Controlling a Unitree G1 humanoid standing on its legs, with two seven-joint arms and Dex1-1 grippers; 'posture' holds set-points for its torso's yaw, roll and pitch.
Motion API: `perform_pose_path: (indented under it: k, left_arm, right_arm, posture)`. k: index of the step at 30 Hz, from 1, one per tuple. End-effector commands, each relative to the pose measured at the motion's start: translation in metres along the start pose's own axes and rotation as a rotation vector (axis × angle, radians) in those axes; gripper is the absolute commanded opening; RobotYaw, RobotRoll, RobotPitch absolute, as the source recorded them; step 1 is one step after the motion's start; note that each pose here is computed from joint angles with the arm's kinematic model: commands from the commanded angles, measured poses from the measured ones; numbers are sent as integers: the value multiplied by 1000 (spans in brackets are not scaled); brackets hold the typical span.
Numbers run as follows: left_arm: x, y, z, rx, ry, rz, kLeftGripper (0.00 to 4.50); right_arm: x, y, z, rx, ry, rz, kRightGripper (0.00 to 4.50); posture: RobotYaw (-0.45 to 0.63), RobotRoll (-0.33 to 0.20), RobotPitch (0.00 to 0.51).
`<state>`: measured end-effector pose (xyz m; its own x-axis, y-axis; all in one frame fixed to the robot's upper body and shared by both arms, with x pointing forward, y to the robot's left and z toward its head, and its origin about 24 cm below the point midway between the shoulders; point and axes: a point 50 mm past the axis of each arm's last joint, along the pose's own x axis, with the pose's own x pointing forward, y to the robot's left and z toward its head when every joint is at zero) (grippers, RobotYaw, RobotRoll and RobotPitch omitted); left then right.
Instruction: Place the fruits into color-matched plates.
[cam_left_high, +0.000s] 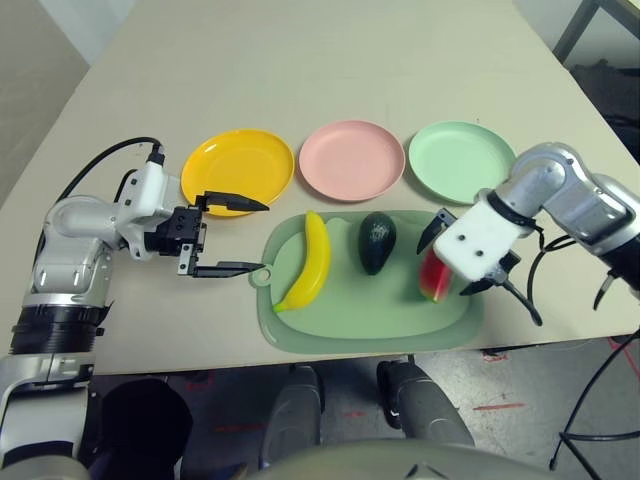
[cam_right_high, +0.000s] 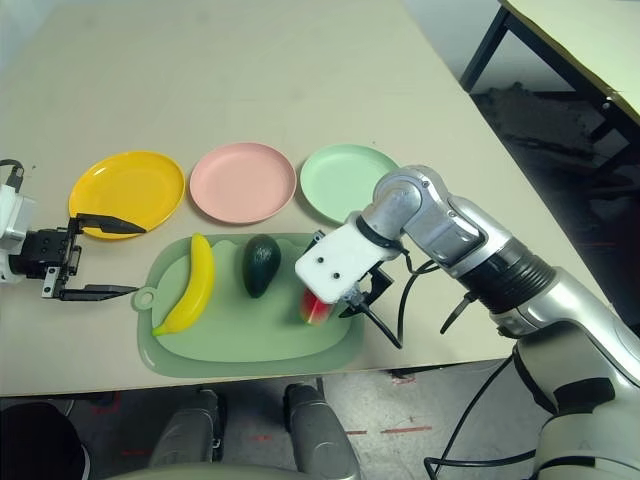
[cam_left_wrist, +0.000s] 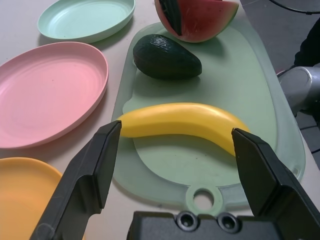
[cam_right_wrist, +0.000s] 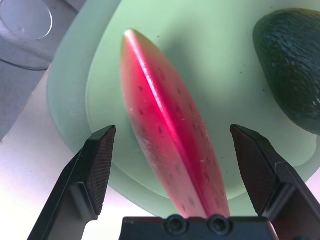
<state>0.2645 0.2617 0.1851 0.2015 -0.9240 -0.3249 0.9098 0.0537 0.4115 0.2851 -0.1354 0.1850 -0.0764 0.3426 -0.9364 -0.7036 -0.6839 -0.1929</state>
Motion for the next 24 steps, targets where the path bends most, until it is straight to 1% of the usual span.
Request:
perform_pose_path:
  k: [1,8,16,19,20,22,24]
  left_arm:
    - [0,-2,1,3,22,-18,4500]
    - [-1,-4,0,-10,25,-25,4500]
    - [-2,-2,1,-1,27,-13,4500]
    - [-2,-2,2,0,26,-11,4500]
    - [-2,-2,2,-1,26,-10,4500]
    - [-2,-3,1,-1,25,-9,4500]
    - [-3,-2,2,2,26,-7,4500]
  right_arm:
    - [0,-1,1,18,8,-12,4459]
    - [0,-1,3,39,9,-9,4459]
    - [4,3,-1,56,39,16,4459]
    - [5,4,-4,74,50,24,4063]
    - [6,6,-5,83,53,29,3790]
    - [7,7,-7,93,55,35,3087]
    - [8,9,-8,101,58,39,2271]
  posture:
    - [-3,0,205]
    - [0,0,204]
    - [5,0,204]
    - [5,0,207]
    - [5,0,207]
    - [5,0,207]
    - [4,0,210]
